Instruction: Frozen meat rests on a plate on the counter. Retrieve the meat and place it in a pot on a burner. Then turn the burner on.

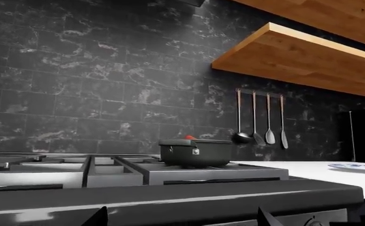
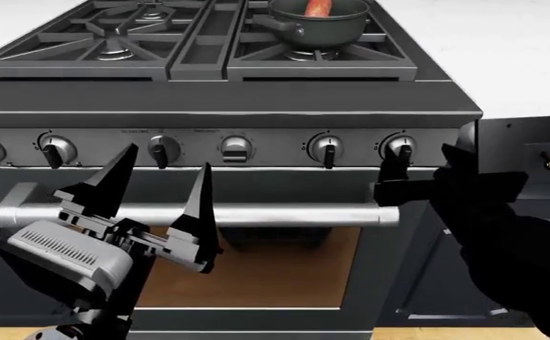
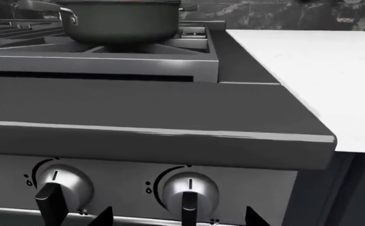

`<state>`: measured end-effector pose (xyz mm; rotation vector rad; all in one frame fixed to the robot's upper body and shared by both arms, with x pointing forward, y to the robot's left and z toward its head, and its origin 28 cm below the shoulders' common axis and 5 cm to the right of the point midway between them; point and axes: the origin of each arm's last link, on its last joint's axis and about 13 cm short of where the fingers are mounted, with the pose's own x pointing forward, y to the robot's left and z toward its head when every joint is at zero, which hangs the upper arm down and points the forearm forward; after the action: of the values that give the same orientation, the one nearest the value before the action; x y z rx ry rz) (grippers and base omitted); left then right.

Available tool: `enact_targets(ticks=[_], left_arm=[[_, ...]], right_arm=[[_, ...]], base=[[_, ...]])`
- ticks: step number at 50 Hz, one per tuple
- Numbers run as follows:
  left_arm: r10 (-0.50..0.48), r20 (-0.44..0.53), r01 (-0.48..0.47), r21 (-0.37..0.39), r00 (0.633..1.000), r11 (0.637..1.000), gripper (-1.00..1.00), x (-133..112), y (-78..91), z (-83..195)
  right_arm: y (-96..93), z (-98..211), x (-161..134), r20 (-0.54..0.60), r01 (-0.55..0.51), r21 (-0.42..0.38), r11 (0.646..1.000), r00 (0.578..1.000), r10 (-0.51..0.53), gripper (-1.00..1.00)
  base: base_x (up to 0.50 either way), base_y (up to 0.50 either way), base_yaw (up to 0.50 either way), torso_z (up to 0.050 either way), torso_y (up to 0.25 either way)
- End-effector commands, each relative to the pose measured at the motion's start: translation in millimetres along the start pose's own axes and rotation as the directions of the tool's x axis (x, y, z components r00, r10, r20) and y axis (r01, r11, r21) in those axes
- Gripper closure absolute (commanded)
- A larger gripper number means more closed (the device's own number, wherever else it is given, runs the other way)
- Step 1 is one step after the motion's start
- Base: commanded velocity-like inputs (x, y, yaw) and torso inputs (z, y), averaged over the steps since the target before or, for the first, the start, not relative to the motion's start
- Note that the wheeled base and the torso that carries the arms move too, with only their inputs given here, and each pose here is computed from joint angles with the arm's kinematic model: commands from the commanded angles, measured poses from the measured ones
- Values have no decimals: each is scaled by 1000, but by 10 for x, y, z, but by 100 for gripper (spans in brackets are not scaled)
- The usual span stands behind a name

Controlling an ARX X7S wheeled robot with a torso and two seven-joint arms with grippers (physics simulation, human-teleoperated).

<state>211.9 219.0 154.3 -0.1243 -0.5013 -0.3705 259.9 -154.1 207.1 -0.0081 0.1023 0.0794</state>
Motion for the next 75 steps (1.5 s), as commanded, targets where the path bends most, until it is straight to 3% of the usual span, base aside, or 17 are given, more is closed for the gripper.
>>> enact_targets(ticks=[1, 37, 75], left_arm=[[2, 0, -2, -1, 1000, 1000, -100, 1, 1, -1], [13, -3, -13, -2, 1000, 1000, -100, 26, 28, -12], [10, -18, -10, -4, 1000, 1000, -100, 23, 23, -46]], right_arm=[[-28, -39, 62, -11, -5, -3, 1000, 1000, 5, -100], [-44, -180, 333, -32, -11, 8, 1000, 999, 11, -100], [-72, -321, 402, -72, 3, 38, 999, 997, -1, -100]], base=[[0, 0, 0, 0, 0], [0, 0, 0, 0, 0], [0, 0, 0, 0, 0]])
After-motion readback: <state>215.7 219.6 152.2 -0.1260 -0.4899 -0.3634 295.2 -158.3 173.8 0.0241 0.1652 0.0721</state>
